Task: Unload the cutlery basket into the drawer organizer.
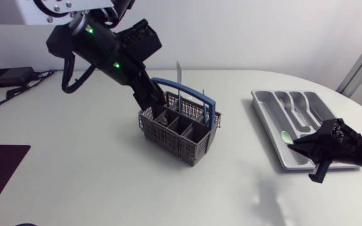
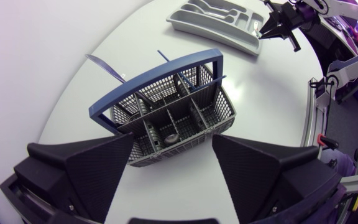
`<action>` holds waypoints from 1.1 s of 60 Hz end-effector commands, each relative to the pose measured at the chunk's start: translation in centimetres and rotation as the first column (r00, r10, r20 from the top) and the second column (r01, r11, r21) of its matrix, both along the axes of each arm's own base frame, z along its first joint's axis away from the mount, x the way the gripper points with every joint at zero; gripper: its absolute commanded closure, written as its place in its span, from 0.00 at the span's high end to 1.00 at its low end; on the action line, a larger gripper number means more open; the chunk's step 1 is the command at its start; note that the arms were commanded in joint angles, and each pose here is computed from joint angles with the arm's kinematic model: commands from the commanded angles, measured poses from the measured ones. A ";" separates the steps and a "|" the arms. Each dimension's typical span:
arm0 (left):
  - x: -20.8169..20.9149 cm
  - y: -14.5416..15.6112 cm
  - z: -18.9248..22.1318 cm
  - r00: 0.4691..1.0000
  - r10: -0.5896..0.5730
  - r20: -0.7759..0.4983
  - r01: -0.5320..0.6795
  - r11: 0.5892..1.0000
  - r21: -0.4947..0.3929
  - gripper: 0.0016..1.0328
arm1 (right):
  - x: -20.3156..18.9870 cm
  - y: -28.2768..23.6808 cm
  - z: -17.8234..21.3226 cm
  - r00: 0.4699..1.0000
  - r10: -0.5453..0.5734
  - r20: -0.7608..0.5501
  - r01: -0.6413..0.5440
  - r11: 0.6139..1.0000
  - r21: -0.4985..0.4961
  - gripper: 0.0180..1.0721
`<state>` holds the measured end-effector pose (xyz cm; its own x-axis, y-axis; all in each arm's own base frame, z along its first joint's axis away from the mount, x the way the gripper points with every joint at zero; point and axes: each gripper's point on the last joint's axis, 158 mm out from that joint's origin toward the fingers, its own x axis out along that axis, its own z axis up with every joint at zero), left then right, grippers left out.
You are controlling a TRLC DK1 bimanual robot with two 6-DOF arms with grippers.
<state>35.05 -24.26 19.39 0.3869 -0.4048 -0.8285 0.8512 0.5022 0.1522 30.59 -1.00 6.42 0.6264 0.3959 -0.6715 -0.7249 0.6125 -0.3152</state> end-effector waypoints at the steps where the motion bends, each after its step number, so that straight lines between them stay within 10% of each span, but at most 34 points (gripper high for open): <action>1: -0.2 0.7 -0.3 1.000 -0.013 0.011 0.013 1.000 0.018 0.86 | 1.3 -2.6 -0.5 0.999 0.047 0.022 -0.046 0.997 -0.067 0.05; 47: -0.5 1.0 -2.7 0.999 -0.043 0.001 0.043 0.997 0.059 0.86 | 2.1 -16.5 -9.1 0.950 0.260 -0.170 -0.304 0.891 -0.338 0.06; 56: -0.8 0.6 -3.0 0.999 -0.054 -0.004 0.054 0.997 0.062 0.86 | 2.1 -17.7 -10.1 0.956 0.241 -0.169 -0.290 0.869 -0.401 0.35; 66: -1.3 0.2 -3.5 0.996 -0.084 -0.002 0.084 0.994 0.071 0.86 | 2.4 -18.1 -9.1 0.968 0.209 -0.142 -0.251 0.866 -0.432 0.42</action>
<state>34.39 -24.05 16.13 0.3589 -0.3780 -0.8534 0.8768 0.4501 0.1693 33.30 -19.18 -3.02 0.4731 0.1800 -0.8624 -0.8702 0.2483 -0.4255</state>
